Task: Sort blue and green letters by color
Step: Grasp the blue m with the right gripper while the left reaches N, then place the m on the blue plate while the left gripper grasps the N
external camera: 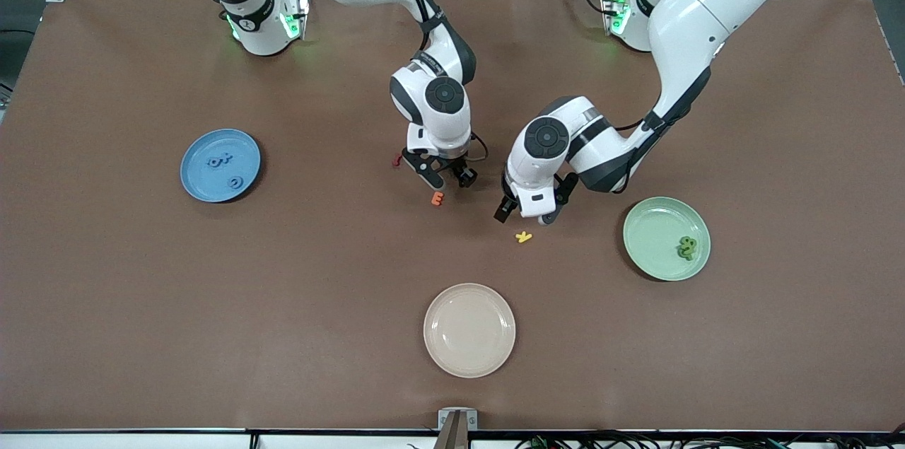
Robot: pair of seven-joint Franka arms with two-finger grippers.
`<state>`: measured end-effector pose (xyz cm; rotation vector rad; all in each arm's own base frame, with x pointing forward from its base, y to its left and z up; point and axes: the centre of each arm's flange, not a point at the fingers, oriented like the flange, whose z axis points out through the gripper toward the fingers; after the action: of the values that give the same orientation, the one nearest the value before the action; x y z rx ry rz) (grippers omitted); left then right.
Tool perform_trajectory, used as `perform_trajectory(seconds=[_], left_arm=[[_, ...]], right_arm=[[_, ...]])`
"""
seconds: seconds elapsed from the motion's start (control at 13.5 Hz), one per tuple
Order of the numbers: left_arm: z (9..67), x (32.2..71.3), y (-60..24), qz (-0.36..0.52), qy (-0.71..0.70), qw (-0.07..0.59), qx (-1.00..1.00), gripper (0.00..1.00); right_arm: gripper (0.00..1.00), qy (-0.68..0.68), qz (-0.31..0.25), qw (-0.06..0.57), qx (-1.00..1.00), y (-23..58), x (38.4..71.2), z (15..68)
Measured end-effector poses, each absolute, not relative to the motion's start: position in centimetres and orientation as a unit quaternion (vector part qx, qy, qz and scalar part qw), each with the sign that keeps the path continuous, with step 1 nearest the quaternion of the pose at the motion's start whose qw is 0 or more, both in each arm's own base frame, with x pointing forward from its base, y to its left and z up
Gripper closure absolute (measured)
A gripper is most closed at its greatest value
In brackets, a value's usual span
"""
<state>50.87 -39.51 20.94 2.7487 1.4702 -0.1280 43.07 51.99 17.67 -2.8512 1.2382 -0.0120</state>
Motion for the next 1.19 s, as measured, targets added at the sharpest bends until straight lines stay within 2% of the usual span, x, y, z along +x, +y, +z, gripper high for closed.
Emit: perform_trajectory(seconds=[0.37, 0.45, 0.52, 0.59, 0.97, 1.19], left_arm=[[19.4, 49.1, -39.4, -0.048, 0.499, -0.009, 0.865, 0.01], [19.0, 48.8, -39.3, -0.048, 0.509, -0.014, 0.859, 0.02], [18.7, 48.4, -39.3, -0.048, 0.519, -0.017, 0.853, 0.02], [18.5, 48.0, -39.4, -0.048, 0.529, -0.021, 0.847, 0.03], [17.8, 46.0, -40.5, -0.050, 0.554, -0.033, 0.831, 0.09], [17.2, 44.6, -40.8, -0.052, 0.560, -0.043, 0.826, 0.12]], right_arm=[[0.34, 0.396, -0.003, 0.016, -0.918, 52.3, 42.7, 17.7], [0.41, 0.395, -0.003, 0.017, -0.918, 52.4, 42.8, 17.8], [0.54, 0.395, -0.002, 0.018, -0.918, 52.5, 42.8, 18.0], [0.59, 0.395, -0.002, 0.019, -0.919, 52.6, 42.8, 18.2], [0.59, 0.386, -0.001, 0.014, -0.922, 52.3, 43.0, 18.1], [0.59, 0.353, 0.017, -0.022, -0.935, 50.3, 44.4, 18.2]])
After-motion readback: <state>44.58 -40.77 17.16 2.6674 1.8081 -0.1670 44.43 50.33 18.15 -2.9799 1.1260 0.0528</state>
